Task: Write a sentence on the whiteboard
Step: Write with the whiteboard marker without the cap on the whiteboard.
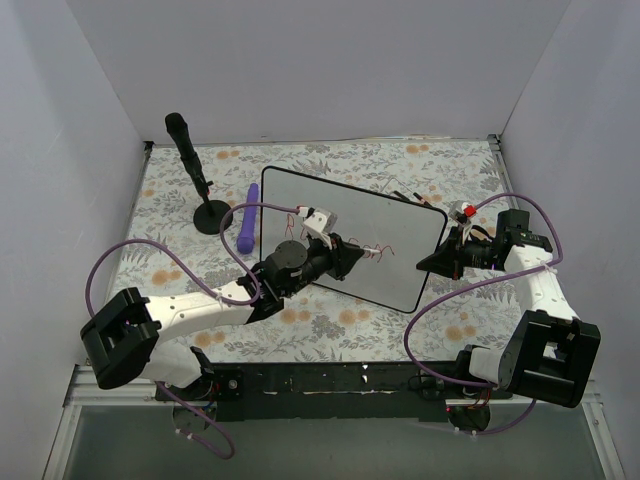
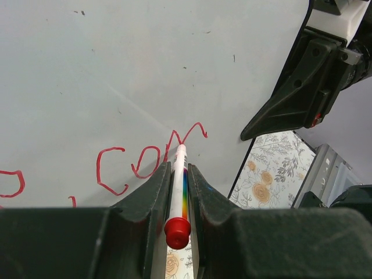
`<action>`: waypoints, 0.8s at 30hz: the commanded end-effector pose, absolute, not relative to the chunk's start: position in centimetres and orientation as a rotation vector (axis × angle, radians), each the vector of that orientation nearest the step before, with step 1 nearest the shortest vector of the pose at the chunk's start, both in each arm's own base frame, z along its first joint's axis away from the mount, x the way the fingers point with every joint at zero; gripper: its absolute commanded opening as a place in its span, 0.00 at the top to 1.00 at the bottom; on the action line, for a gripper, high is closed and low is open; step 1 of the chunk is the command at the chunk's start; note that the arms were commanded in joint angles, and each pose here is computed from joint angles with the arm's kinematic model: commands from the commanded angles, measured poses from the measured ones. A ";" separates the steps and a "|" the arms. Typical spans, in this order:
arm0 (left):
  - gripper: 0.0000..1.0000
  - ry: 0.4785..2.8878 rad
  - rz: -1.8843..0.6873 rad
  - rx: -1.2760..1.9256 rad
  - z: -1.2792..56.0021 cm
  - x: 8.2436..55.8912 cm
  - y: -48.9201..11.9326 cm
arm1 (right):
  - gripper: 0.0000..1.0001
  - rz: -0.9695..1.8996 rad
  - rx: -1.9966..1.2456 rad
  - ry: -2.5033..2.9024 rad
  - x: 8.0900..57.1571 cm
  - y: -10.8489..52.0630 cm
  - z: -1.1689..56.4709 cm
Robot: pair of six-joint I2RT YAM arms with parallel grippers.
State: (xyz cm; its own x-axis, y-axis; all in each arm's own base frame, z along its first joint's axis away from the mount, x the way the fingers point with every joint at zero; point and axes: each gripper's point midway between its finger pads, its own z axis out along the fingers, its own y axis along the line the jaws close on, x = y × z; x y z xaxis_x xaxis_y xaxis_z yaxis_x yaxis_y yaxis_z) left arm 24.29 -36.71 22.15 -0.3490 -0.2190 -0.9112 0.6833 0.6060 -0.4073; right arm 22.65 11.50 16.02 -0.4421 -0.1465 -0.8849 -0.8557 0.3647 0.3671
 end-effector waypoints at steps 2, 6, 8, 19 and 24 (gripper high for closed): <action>1.00 1.687 -0.970 0.387 22.2 24.2 -35.9 | 0.99 1.057 -0.933 1.828 23.1 11.2 15.7; 1.00 1.691 -0.989 0.396 22.0 24.0 -36.2 | 0.99 1.053 -0.933 1.830 23.1 11.1 15.7; 1.00 1.697 -1.002 0.404 21.8 24.0 -36.5 | 0.99 1.055 -0.934 1.830 23.1 11.2 15.6; 1.00 1.707 -1.037 0.432 21.4 24.0 -37.8 | 0.99 1.055 -0.934 1.828 23.1 11.2 15.7; 1.00 1.682 -1.049 0.425 22.4 24.2 -38.2 | 0.99 1.055 -0.934 1.828 23.1 11.2 15.7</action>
State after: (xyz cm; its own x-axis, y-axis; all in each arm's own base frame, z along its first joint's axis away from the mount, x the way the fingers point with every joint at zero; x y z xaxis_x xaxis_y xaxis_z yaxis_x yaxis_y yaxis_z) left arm 23.38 -37.58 19.81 -0.4149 -0.1663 -0.8945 0.7010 0.5683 -0.4308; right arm 22.65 11.49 16.03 -0.4417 -0.1466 -0.8851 -0.8558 0.3647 0.3667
